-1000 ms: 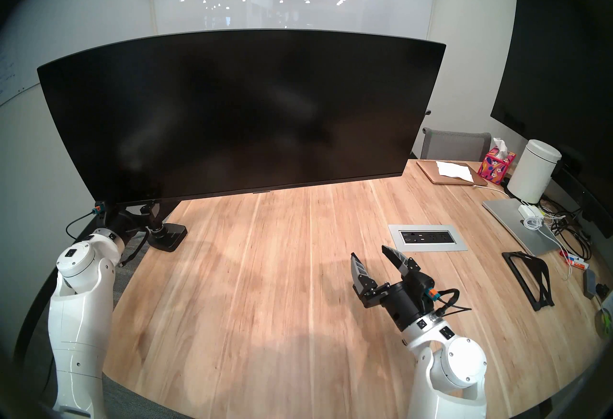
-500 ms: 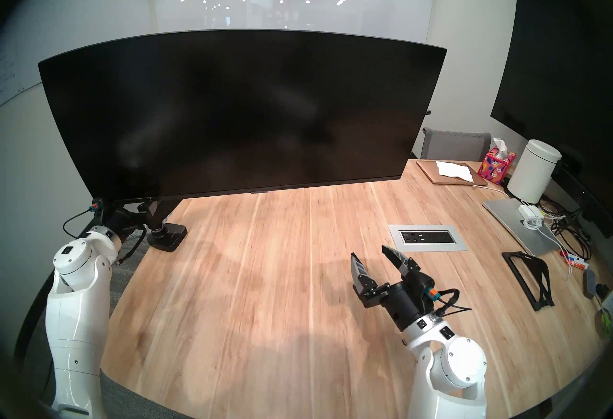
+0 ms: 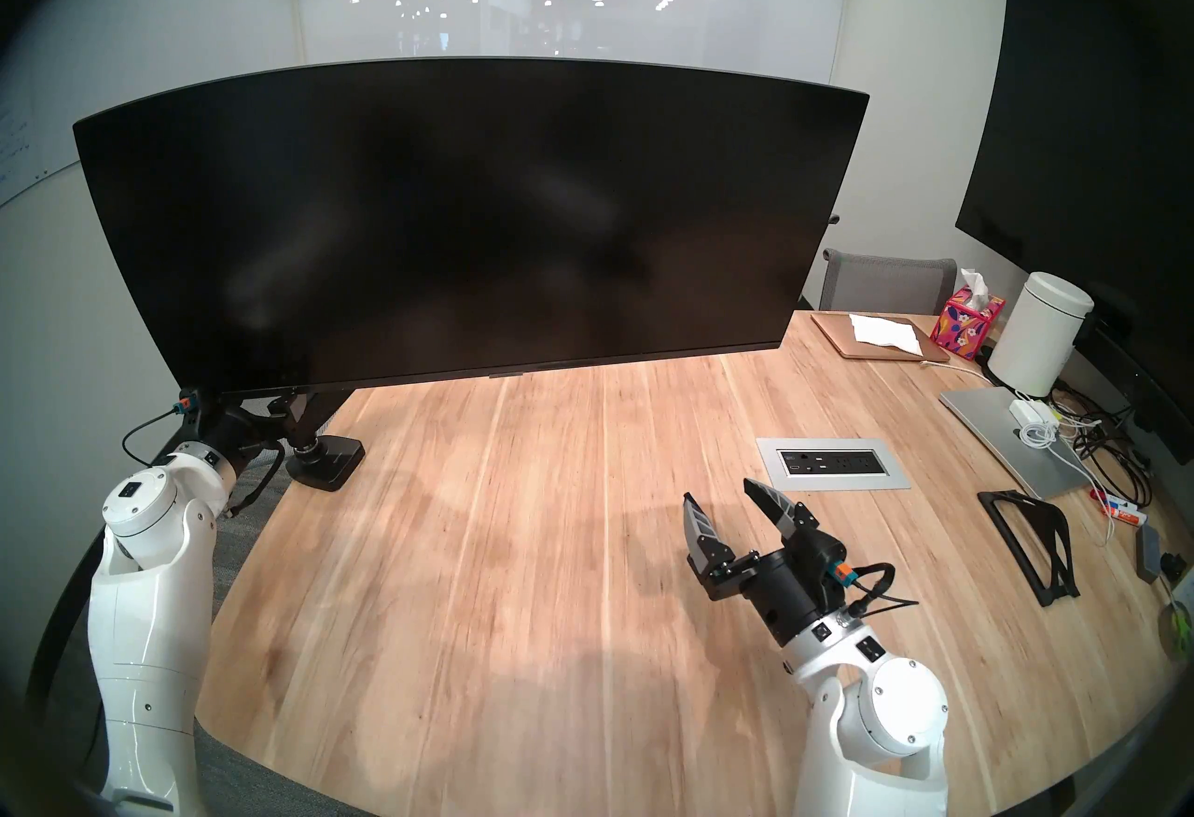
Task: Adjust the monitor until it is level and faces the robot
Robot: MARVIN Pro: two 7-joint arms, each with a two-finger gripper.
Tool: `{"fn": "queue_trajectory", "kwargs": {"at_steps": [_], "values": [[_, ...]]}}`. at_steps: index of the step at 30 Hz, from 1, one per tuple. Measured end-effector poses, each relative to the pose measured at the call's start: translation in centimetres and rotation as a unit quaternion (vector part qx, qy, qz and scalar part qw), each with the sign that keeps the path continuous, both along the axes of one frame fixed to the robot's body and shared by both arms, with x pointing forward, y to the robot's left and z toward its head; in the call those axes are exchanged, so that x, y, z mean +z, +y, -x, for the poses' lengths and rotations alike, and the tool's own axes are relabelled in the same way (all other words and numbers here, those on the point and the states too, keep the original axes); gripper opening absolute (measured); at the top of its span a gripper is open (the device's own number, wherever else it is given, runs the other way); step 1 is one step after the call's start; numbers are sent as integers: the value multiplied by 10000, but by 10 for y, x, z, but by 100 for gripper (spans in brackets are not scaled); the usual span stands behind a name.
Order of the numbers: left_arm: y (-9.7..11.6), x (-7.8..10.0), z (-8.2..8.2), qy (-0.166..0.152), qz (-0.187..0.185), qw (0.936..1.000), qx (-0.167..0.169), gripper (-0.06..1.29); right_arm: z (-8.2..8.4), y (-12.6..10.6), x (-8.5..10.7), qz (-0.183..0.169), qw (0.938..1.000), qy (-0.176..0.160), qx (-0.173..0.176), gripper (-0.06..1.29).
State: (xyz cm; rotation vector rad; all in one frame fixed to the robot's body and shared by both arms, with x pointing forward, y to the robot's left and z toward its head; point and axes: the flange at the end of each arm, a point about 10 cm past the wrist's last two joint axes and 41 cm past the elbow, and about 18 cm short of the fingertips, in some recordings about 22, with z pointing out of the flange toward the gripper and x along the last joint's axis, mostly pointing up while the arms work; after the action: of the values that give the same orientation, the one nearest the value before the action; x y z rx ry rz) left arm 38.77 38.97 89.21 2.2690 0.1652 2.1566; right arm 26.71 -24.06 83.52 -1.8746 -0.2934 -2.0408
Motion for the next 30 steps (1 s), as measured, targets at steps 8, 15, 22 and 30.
{"fn": "queue_trajectory", "kwargs": {"at_steps": [8, 15, 22, 30], "values": [[-1, -1, 1, -14, 7, 10000, -11, 127, 0, 0, 0, 0, 10000, 1, 0, 124], [-4, -3, 4, -36, 30, 10000, -20, 127, 0, 0, 0, -1, 10000, -1, 0, 124], [-10, -6, 6, -71, 86, 9999, -58, 127, 0, 0, 0, -1, 10000, -1, -1, 124], [-15, -8, 7, -96, 128, 9998, -107, 127, 0, 0, 0, -1, 10000, -1, -1, 124]]}}
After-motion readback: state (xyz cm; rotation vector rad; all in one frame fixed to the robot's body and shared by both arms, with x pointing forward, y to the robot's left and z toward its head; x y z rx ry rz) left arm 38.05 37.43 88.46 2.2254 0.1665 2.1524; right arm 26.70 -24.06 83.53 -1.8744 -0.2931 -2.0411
